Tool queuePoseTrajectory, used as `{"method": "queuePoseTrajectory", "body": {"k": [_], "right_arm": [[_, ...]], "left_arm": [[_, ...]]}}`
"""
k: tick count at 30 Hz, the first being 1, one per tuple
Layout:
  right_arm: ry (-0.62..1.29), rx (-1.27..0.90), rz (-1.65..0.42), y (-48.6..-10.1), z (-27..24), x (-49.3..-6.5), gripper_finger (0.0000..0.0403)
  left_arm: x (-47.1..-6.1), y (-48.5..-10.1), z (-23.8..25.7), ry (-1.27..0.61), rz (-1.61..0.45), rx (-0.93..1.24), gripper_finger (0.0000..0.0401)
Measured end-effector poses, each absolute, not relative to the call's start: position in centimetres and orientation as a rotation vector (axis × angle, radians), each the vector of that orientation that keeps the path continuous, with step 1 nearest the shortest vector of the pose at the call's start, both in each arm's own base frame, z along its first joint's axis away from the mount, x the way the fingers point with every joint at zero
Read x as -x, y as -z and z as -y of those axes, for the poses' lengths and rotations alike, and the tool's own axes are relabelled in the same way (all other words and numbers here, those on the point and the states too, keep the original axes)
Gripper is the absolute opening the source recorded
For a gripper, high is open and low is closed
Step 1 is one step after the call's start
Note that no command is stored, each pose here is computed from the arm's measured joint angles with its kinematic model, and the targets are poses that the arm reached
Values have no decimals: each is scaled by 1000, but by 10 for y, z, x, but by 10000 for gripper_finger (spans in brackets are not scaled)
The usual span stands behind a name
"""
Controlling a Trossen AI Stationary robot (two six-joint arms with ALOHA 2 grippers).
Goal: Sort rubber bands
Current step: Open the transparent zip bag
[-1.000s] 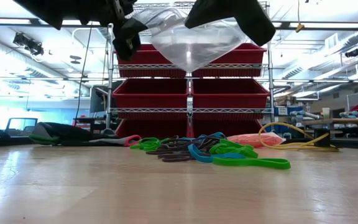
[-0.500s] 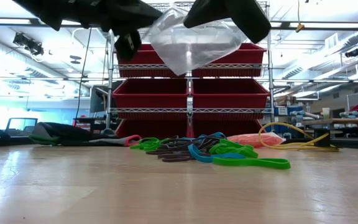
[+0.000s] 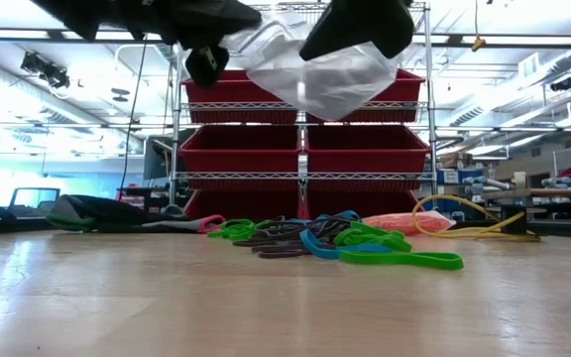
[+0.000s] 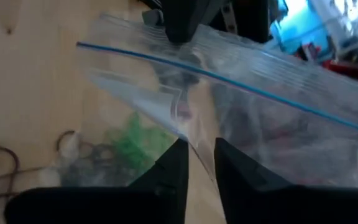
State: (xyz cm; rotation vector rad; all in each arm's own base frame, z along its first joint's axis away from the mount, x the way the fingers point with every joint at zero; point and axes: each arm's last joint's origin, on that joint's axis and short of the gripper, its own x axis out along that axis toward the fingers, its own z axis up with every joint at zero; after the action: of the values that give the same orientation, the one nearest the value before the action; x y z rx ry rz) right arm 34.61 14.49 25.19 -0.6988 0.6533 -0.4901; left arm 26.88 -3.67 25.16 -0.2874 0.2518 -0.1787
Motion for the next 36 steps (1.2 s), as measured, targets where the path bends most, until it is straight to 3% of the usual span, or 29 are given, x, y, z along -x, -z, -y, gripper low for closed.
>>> {"method": "queuePoseTrajectory", "body": {"k": [14, 21, 26, 36], "right_arm": [[584, 444, -601, -248, -148, -339, 148], [473, 220, -713, -238, -152, -331, 162], [473, 178, -699, -238, -154, -331, 161], [407, 107, -611, -220, -129, -380, 160]], "left_arm": [[-269, -284, 57, -6, -461, 36, 0], [-259, -245, 54, -121, -538, 130, 0], [-248, -207, 51, -149, -489, 276, 0], [-236, -184, 48, -175, -405, 404, 0]]}}
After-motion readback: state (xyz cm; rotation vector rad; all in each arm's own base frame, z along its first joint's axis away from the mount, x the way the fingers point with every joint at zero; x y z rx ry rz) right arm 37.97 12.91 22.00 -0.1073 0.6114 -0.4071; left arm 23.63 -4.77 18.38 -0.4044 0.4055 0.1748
